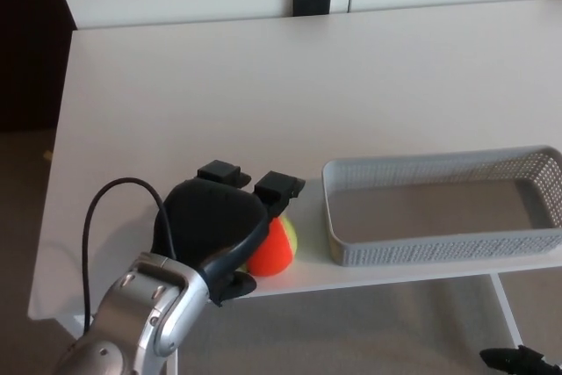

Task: The robot walk towards a table in front and uses its left hand to pickup a tennis ball on the left side and put it in a container on the right hand side

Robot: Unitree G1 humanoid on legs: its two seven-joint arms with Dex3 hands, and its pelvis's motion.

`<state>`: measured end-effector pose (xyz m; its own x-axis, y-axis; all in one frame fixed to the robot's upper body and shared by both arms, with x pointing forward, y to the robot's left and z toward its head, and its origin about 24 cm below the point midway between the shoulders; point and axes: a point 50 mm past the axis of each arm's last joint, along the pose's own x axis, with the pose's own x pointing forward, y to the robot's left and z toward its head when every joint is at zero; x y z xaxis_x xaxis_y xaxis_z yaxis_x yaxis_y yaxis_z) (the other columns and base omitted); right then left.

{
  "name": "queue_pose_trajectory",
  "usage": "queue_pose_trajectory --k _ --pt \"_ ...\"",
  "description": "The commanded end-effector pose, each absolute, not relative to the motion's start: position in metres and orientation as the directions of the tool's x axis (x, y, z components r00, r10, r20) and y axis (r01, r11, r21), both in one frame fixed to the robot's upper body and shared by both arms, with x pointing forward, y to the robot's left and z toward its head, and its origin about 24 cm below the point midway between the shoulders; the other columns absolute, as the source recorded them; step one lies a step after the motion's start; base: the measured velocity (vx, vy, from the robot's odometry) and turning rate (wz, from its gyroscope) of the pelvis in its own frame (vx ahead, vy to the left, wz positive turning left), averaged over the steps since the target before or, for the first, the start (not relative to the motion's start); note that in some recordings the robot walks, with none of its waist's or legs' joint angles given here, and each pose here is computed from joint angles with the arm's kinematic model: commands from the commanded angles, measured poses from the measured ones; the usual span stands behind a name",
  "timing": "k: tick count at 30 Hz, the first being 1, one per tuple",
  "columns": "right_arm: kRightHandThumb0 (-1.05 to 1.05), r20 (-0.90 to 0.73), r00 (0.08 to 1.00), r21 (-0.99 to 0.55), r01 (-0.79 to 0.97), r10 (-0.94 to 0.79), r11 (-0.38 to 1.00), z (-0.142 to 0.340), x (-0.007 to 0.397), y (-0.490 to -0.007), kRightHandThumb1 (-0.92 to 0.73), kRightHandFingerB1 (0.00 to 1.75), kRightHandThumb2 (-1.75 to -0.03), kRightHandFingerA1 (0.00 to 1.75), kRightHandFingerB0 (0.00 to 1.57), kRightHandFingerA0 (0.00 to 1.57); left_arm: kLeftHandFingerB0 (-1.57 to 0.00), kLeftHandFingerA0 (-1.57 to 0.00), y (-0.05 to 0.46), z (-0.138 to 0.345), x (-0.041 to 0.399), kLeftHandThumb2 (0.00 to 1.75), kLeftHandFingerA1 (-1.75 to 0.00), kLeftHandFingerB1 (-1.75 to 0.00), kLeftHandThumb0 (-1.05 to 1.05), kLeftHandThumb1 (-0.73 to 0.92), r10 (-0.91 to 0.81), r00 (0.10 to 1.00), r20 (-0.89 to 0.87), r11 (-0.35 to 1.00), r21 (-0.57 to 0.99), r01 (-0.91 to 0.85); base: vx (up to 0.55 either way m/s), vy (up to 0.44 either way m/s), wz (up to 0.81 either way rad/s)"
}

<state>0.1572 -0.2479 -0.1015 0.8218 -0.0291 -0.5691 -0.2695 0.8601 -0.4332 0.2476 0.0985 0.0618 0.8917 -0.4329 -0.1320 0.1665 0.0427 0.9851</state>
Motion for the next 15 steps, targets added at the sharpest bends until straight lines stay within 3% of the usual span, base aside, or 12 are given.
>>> queue_pose_trajectory --k 1,4,5,6,9,10,11,12,13,15 --pt "-0.67 -0.563 0.826 -0.462 -0.275 -0.039 0.843 -0.098 0.162 -0.253 -0.68 0.53 -0.61 0.77 0.33 0.35 -0.17 -0.29 0.098 0.056 0.247 0.62 -0.42 -0.34 -0.45 0.39 -0.422 0.892 -0.159 0.016 0.983 0.183 0.00 0.000 0.00" --pt "-0.67 -0.562 0.827 -0.457 -0.276 -0.034 0.846 -0.097 0.162 -0.254 -0.67 0.53 -0.62 0.77 0.32 0.34 -0.17 -0.33 0.097 0.056 0.248 0.64 -0.43 -0.34 -0.47 0.40 -0.404 0.890 -0.210 -0.009 0.974 0.225 0.00 0.000 0.00" --pt "-0.67 -0.561 0.827 -0.457 -0.276 -0.033 0.845 -0.097 0.163 -0.253 -0.67 0.53 -0.62 0.78 0.33 0.34 -0.23 -0.46 0.096 0.056 0.249 0.55 -0.41 -0.29 -0.40 0.48 -0.393 0.888 -0.239 -0.028 0.968 0.249 0.00 0.000 0.00" --pt "-0.65 -0.560 0.828 -0.459 -0.277 -0.033 0.844 -0.097 0.164 -0.253 -0.67 0.53 -0.62 0.77 0.32 0.34 -0.40 -0.82 0.095 0.056 0.250 0.56 -0.82 -0.34 -0.22 0.54 -0.392 0.880 -0.267 -0.033 0.960 0.277 0.00 0.000 0.00" --pt "-0.65 -0.557 0.830 -0.462 -0.279 -0.030 0.842 -0.096 0.165 -0.253 -0.67 0.54 -0.62 0.79 0.32 0.33 -0.48 -0.82 0.093 0.056 0.256 0.58 -0.91 -0.38 -0.16 0.60 -0.374 0.857 -0.354 -0.077 0.933 0.352 0.00 0.000 0.00" --pt "-0.66 -0.558 0.829 -0.460 -0.282 -0.027 0.842 -0.096 0.165 -0.253 -0.67 0.55 -0.62 0.81 0.33 0.35 -0.62 -0.80 0.092 0.054 0.259 0.58 -0.59 -0.43 -0.13 0.60 -0.355 0.842 -0.406 -0.120 0.913 0.390 0.00 0.000 0.00" --pt "-0.67 -0.559 0.829 -0.457 -0.283 -0.025 0.843 -0.096 0.165 -0.253 -0.66 0.55 -0.62 0.79 0.33 0.35 -0.67 -0.80 0.092 0.053 0.262 0.57 -0.71 -0.46 -0.15 0.59 -0.343 0.838 -0.425 -0.142 0.905 0.401 0.00 0.000 0.00" --pt "-0.67 -0.559 0.829 -0.456 -0.283 -0.024 0.844 -0.096 0.165 -0.252 -0.66 0.55 -0.62 0.79 0.33 0.35 -0.67 -0.80 0.092 0.053 0.262 0.57 -0.71 -0.46 -0.15 0.59 -0.341 0.841 -0.420 -0.147 0.907 0.394 0.00 0.000 0.00" --pt "-0.67 -0.557 0.830 -0.460 -0.285 -0.024 0.841 -0.096 0.166 -0.252 -0.67 0.55 -0.63 0.80 0.33 0.35 -0.67 -0.73 0.093 0.052 0.263 0.57 -1.15 -0.45 -0.23 0.63 -0.346 0.846 -0.405 -0.149 0.914 0.377 0.00 0.000 0.00" --pt "-0.67 -0.551 0.834 -0.460 -0.280 -0.023 0.843 -0.095 0.167 -0.252 -0.66 0.56 -0.63 0.81 0.33 0.34 -0.68 -0.74 0.095 0.049 0.263 0.58 -1.19 -0.45 -0.25 0.65 -0.362 0.862 -0.356 -0.140 0.934 0.328 0.00 0.000 0.00"
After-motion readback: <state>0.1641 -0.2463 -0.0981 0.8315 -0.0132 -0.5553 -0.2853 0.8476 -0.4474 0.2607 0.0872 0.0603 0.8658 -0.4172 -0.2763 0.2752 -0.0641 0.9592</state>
